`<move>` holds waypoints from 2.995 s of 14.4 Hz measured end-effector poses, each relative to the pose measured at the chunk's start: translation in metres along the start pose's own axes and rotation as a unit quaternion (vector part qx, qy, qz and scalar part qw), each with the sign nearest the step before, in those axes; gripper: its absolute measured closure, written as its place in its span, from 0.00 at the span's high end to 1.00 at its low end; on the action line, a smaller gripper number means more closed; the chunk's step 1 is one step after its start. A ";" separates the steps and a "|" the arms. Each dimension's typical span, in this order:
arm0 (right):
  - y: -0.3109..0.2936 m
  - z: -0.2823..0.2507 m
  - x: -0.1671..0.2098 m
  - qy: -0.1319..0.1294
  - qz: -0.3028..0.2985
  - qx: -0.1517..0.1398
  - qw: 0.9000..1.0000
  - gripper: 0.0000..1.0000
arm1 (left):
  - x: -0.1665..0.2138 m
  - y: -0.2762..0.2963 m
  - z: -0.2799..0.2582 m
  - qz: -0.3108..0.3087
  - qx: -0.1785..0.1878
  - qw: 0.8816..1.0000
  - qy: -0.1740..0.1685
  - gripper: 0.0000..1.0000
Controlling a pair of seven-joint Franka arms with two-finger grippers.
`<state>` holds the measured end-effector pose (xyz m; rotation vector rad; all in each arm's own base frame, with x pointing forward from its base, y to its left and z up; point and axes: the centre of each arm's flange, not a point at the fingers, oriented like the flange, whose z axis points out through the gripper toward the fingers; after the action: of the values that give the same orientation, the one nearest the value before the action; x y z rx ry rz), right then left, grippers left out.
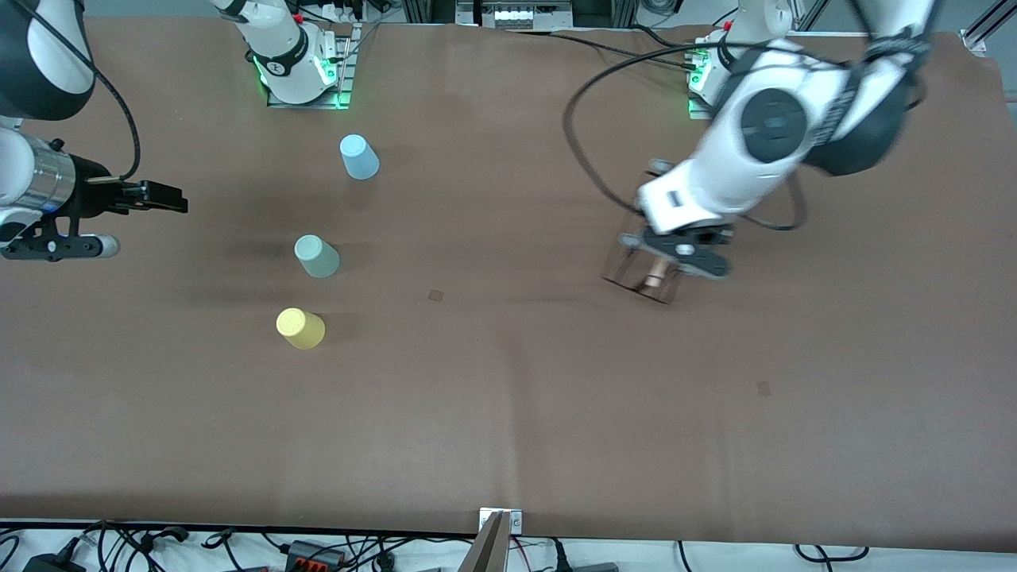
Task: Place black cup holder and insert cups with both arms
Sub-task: 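Carry the rack to mid-table with the left gripper while the right gripper reaches out, then lower the rack with the left gripper while the right gripper grasps the teal cup, then open the left gripper and withdraw while the right gripper lifts the teal cup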
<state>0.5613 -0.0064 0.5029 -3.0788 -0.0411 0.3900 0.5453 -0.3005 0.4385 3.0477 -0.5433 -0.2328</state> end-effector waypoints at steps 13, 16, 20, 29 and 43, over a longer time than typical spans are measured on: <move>-0.003 0.102 -0.047 0.096 0.013 -0.005 0.995 1.00 | 0.044 0.199 0.112 -0.121 -0.052 0.987 0.092 0.16; -0.029 0.133 -0.035 0.100 0.023 -0.006 0.995 1.00 | 0.044 0.201 0.112 -0.120 -0.052 0.987 0.093 0.16; -0.069 0.182 -0.024 0.129 0.037 -0.004 0.991 1.00 | 0.044 0.202 0.112 -0.120 -0.052 0.987 0.093 0.16; -0.089 0.280 -0.025 0.164 0.029 -0.002 0.986 1.00 | 0.052 0.174 0.071 -0.107 -0.013 0.987 0.116 0.86; -0.105 0.299 -0.022 0.180 0.026 0.002 0.983 1.00 | -0.025 -0.219 -0.022 -0.063 0.078 0.979 -0.175 1.00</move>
<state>0.4629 0.1078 0.2234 -3.0968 0.0516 -0.1692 0.6004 -0.0861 0.4501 3.2129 -0.3983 -0.7781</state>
